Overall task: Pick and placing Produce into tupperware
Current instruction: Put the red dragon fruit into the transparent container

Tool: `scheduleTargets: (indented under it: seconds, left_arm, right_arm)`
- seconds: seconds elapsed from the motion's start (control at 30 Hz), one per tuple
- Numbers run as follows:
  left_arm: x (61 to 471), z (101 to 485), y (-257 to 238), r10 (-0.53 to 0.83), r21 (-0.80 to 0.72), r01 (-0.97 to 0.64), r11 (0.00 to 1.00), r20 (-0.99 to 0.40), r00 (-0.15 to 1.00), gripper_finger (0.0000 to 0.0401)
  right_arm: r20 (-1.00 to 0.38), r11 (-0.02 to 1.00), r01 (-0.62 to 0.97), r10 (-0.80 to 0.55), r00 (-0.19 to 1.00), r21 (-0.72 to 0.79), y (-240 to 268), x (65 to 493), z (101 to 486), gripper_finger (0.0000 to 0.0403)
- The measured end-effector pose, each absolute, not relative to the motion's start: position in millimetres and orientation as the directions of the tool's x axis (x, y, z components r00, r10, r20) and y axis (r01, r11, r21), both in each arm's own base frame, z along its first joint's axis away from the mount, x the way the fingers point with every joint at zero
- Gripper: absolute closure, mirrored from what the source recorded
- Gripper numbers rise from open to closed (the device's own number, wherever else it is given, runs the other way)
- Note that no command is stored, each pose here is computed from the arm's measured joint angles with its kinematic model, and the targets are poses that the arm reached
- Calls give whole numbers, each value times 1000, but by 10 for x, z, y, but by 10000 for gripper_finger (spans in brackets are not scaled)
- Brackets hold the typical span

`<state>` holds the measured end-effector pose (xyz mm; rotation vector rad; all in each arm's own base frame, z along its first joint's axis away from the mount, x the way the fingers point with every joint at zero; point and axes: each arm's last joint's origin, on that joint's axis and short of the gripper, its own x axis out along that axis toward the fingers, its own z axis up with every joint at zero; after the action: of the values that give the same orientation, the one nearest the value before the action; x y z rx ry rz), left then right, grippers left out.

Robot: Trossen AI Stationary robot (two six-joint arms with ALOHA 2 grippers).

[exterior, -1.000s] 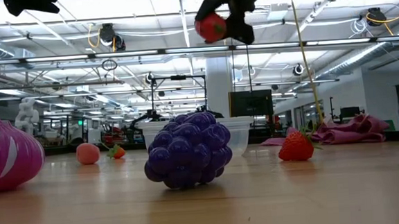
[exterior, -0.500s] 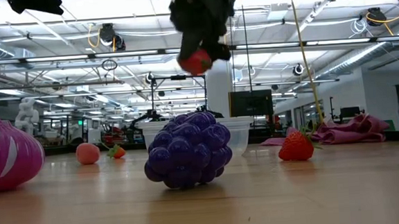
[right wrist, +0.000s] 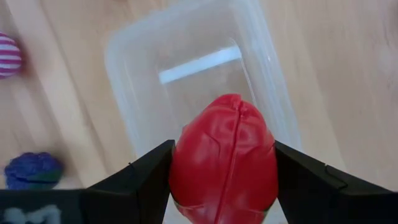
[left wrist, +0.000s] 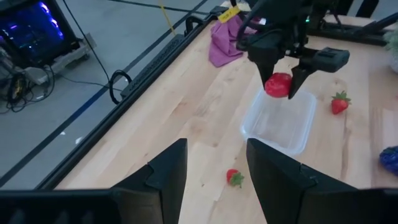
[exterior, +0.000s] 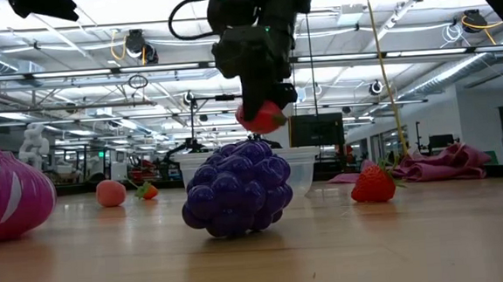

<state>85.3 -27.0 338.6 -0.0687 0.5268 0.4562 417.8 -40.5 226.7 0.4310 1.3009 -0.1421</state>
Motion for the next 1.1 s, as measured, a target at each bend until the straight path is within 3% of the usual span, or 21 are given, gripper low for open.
scheduleTargets:
  seconds: [0.6,1.1]
  left_arm:
    - [845,3378,-266,406,58,-440,896,-506,761,231]
    - [845,3377,-265,407,52,-444,895,-506,761,231]
  right_arm:
    - [-963,916,342,134,234,210,-361,4094,1863,168]
    - [-955,941,269,131,268,205,-362,4103,1803,167]
